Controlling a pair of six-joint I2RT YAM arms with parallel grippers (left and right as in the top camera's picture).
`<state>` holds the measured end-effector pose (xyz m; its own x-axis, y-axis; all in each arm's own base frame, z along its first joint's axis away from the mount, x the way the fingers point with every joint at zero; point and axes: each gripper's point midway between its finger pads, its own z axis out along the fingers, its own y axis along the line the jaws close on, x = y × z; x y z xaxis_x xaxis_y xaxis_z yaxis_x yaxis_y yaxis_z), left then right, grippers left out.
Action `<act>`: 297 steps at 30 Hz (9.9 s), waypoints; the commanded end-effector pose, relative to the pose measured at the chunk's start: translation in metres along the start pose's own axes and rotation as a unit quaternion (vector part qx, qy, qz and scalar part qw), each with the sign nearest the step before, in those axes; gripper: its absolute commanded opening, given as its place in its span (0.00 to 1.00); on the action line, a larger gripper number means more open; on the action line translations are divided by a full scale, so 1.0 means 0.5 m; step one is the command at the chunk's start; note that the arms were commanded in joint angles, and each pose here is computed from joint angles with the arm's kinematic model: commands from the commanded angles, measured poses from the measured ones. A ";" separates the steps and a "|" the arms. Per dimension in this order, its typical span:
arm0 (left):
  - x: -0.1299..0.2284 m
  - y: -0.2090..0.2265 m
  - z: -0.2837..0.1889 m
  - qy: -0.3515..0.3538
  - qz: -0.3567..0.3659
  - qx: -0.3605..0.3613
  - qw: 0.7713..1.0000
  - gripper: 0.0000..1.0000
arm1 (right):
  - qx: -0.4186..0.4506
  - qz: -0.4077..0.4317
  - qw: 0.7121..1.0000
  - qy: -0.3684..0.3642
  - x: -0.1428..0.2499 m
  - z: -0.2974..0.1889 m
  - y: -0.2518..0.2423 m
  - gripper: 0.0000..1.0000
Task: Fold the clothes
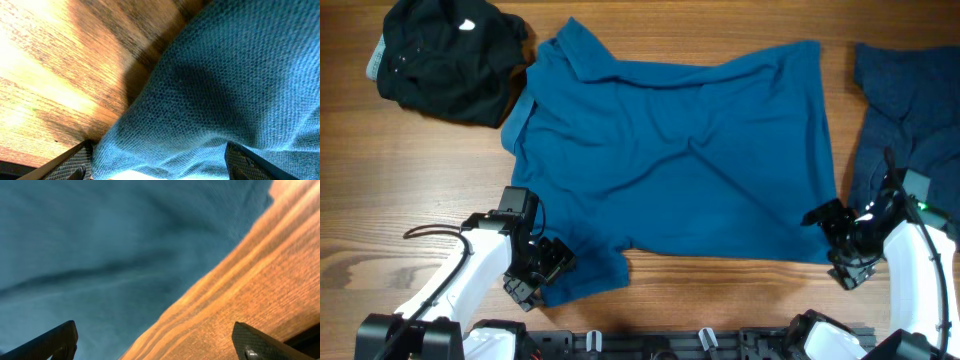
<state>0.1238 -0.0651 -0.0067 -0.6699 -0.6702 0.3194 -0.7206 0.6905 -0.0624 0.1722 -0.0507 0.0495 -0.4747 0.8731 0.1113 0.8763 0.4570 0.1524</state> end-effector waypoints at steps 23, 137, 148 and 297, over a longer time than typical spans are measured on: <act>0.013 0.007 0.016 0.015 0.007 0.001 1.000 0.84 | 0.048 0.110 0.988 -0.095 -0.059 0.067 -0.060 1.00; -0.141 -0.113 -0.326 -0.268 -0.030 0.167 0.948 0.04 | -0.013 0.023 0.984 -0.179 -0.116 -0.123 0.024 0.04; -0.232 -0.150 -0.325 -0.314 -0.042 0.161 0.935 0.04 | 0.008 0.030 0.987 -0.155 -0.147 -0.070 0.032 0.04; -0.187 -0.125 -0.097 -0.066 -0.018 0.029 0.997 0.04 | 0.066 -0.145 0.987 -0.036 -0.068 0.174 0.091 0.08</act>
<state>0.2302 -0.0339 0.0142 -0.6480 -0.7313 0.2128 -0.7572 0.6486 -0.0765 0.2709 -0.0210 -0.0064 -0.7401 0.6724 0.0106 0.6562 0.7188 0.2296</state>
